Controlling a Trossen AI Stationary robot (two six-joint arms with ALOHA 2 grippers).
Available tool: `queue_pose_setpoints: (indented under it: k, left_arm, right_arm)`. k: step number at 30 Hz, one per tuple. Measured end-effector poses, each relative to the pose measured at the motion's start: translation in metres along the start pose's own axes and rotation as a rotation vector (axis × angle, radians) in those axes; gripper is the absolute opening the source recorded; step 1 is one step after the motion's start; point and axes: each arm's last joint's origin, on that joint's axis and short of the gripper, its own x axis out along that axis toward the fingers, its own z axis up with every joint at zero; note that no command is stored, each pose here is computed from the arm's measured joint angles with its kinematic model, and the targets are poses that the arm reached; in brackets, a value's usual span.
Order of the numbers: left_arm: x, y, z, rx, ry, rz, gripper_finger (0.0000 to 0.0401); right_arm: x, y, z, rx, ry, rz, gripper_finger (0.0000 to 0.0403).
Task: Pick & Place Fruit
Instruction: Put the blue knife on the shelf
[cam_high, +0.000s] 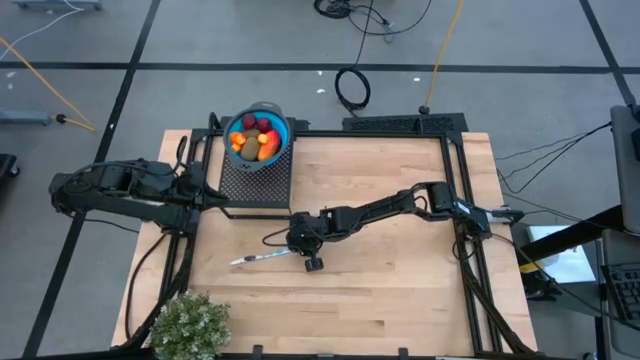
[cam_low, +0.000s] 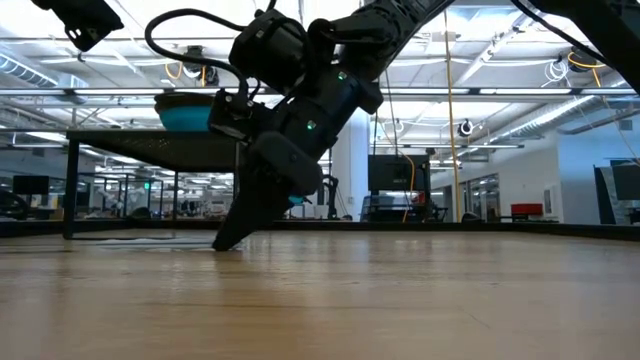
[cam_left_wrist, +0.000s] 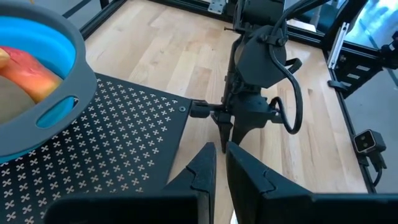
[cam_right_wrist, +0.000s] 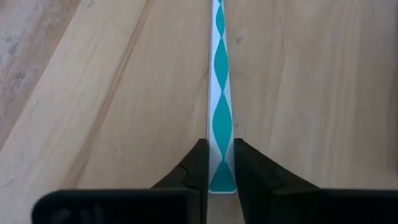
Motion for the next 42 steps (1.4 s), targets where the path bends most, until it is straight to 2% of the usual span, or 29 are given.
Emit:
queue_pose_setpoints:
  k: [8, 18, 22, 30, 36, 42]
  left_arm:
    - [0.0, 0.0, 0.0, 0.0, 0.0, 0.0, 0.0033]
    - [0.0, 0.0, 0.0, 0.024, 0.0, 0.0, 0.0033]
    - [0.0, 0.0, 0.0, 0.038, 0.0, 0.001, 0.0033]
    - [-0.005, 0.001, 0.002, 0.153, -0.027, 0.014, 0.0033]
    - [-0.008, 0.0, 0.005, 0.109, -0.074, 0.016, 0.0033]
    - [-0.008, -0.004, 0.012, 0.071, -0.126, -0.062, 0.0033]
  right_arm:
    - [-0.009, 0.011, -0.002, 0.005, 0.075, 0.015, 0.0042]
    - [-0.055, 0.032, 0.01, -0.012, 0.122, 0.05, 0.0042]
    - [-0.078, 0.038, 0.021, -0.022, 0.066, 0.05, 0.0042]
    - [-0.139, 0.048, 0.035, -0.011, -0.012, 0.052, 0.0041]
    - [-0.191, 0.056, 0.047, 0.023, -0.144, 0.036, 0.0042]
    - [-0.228, 0.057, 0.057, 0.04, -0.329, -0.03, 0.0041]
